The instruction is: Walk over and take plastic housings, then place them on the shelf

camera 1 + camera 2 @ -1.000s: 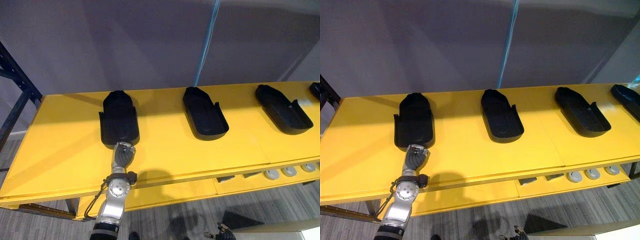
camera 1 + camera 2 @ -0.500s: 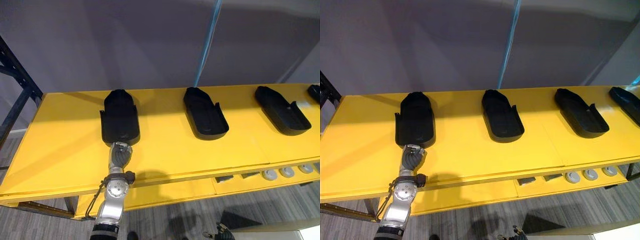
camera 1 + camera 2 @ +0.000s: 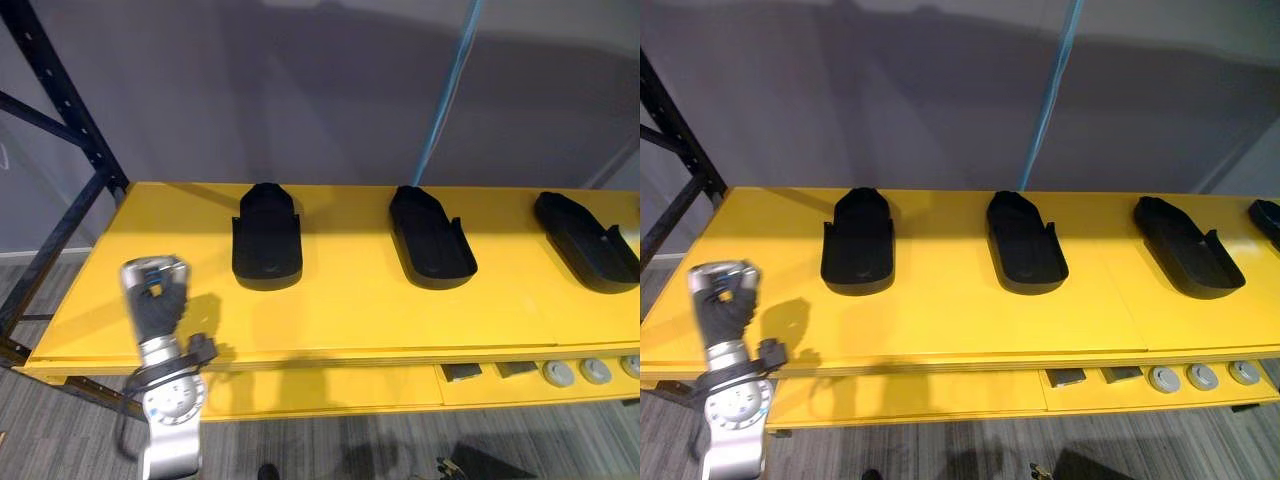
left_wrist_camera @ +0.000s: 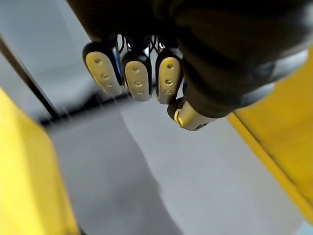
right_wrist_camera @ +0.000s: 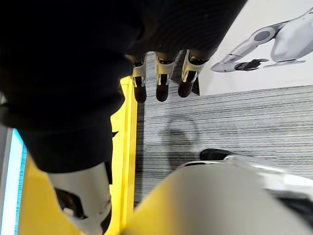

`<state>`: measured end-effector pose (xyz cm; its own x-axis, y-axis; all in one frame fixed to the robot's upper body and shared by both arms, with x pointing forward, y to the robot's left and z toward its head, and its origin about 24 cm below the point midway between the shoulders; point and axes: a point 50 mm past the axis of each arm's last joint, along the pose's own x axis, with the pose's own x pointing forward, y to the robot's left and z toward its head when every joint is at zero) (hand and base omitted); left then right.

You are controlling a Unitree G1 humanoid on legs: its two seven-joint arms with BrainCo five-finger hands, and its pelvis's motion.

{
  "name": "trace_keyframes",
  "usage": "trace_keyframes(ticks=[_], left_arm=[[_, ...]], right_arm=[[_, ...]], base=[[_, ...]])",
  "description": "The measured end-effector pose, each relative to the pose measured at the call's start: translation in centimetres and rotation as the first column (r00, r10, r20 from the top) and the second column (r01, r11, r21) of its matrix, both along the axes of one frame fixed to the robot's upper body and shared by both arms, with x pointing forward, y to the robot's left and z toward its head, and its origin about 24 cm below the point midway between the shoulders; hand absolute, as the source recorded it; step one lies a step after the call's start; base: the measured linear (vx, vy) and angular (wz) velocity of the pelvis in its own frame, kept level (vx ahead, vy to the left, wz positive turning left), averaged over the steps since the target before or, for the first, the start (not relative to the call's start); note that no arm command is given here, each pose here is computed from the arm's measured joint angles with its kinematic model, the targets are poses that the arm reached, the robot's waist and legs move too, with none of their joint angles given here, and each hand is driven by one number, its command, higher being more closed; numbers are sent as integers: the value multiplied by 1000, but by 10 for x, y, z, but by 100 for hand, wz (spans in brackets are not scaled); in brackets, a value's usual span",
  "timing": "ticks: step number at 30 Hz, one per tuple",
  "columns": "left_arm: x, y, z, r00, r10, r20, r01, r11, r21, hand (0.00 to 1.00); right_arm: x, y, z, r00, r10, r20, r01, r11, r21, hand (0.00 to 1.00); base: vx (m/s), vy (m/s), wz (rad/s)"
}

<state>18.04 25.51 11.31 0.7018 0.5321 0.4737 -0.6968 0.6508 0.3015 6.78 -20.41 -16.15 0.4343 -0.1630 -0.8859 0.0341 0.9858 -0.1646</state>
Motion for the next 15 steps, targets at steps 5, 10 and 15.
trace_keyframes(ticks=[5,10,15], left_arm=[[-28,31,-42,971,147,-188,-167,981,-97,100],[-60,39,-95,883,162,-440,-275,939,-205,100],[-84,23,-167,740,-3,-673,-350,852,-388,0]], right_arm=[[-1,2,1,1000,17,2,-17,1000,-3,0],[19,11,9,995,23,101,-24,1000,5,0],[35,40,12,988,60,145,-71,995,73,0]], base=[[-15,5,4],[-2,15,-3],[-17,11,-10]])
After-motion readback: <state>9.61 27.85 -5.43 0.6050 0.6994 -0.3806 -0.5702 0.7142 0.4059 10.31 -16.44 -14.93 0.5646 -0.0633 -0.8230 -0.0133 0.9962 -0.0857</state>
